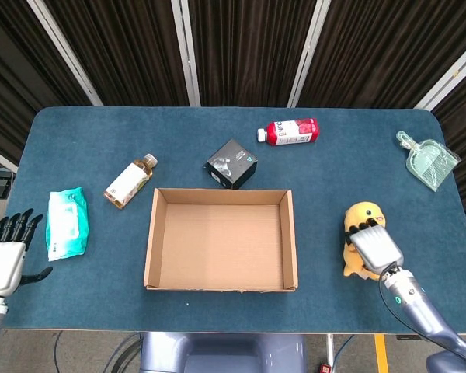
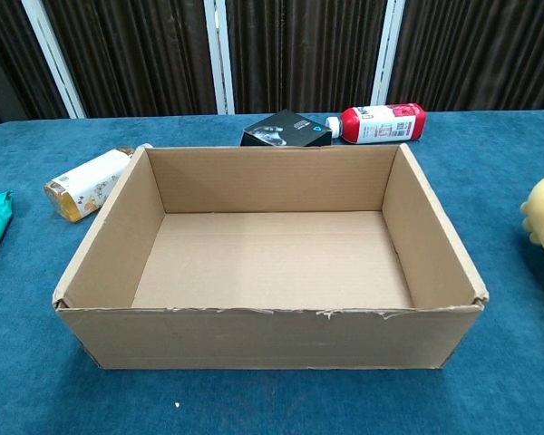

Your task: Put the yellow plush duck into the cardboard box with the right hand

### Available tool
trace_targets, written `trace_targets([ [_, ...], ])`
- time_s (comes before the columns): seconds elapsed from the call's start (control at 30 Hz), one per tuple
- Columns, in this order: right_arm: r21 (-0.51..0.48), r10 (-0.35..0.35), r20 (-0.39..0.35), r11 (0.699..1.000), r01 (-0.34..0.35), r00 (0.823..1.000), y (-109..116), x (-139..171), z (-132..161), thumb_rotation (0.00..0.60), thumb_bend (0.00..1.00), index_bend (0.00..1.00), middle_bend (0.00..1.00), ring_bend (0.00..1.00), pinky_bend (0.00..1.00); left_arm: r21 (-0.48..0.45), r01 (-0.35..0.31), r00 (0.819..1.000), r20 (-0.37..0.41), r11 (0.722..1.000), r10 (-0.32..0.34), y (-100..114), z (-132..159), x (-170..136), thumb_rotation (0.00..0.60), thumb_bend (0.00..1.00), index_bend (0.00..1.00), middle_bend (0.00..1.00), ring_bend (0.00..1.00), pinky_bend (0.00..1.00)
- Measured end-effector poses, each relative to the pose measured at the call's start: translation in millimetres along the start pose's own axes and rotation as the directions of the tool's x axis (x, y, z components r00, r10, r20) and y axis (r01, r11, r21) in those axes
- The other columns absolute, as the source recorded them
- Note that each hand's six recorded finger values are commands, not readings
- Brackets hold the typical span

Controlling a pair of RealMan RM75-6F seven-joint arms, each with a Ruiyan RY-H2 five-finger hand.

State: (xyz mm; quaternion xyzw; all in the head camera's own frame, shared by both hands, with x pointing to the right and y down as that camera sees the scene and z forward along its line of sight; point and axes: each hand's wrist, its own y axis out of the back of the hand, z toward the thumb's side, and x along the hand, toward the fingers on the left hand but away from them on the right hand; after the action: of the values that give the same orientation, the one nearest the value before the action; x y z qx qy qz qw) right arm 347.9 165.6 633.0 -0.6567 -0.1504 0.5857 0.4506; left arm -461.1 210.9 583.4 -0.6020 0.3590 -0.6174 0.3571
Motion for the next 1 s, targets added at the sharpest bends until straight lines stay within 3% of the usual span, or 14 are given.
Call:
trace_targets([
  [0.27,0.048,-0.123,0.002,0.991,0.123,0.992,61.4,20.2,10.4,0.600,0.50,0.65,0.51,0.44,0.54,-0.014,-0.007,1.000,0.007,1.000,0.007,2.9,-1.0,-2.5,0.600,0.09,0.08,0.00,0.00,0.00],
  [0.57,0.087,-0.225,-0.046,0.970,0.228,0.973,126.5,14.6,39.7,0.600,0.50,0.65,0.51,0.45,0.54,-0.020,-0.005,1.000,-0.002,1.000,0.005,2.6,-3.3,0.5,0.600,0.09,0.08,0.00,0.00,0.00],
  [0.77,0.097,-0.255,-0.106,0.959,0.266,0.961,151.9,11.0,69.3,0.600,0.50,0.64,0.51,0.45,0.54,-0.025,0.008,1.000,0.002,1.000,-0.008,0.9,-2.9,2.8,0.600,0.09,0.08,0.00,0.00,0.00],
  [1.0,0.047,-0.232,-0.186,0.968,0.245,0.955,155.8,6.6,122.5,0.600,0.50,0.63,0.50,0.44,0.54,-0.025,0.021,1.000,0.017,0.999,-0.021,-0.9,-1.5,2.9,0.600,0.09,0.08,0.00,0.00,0.00],
])
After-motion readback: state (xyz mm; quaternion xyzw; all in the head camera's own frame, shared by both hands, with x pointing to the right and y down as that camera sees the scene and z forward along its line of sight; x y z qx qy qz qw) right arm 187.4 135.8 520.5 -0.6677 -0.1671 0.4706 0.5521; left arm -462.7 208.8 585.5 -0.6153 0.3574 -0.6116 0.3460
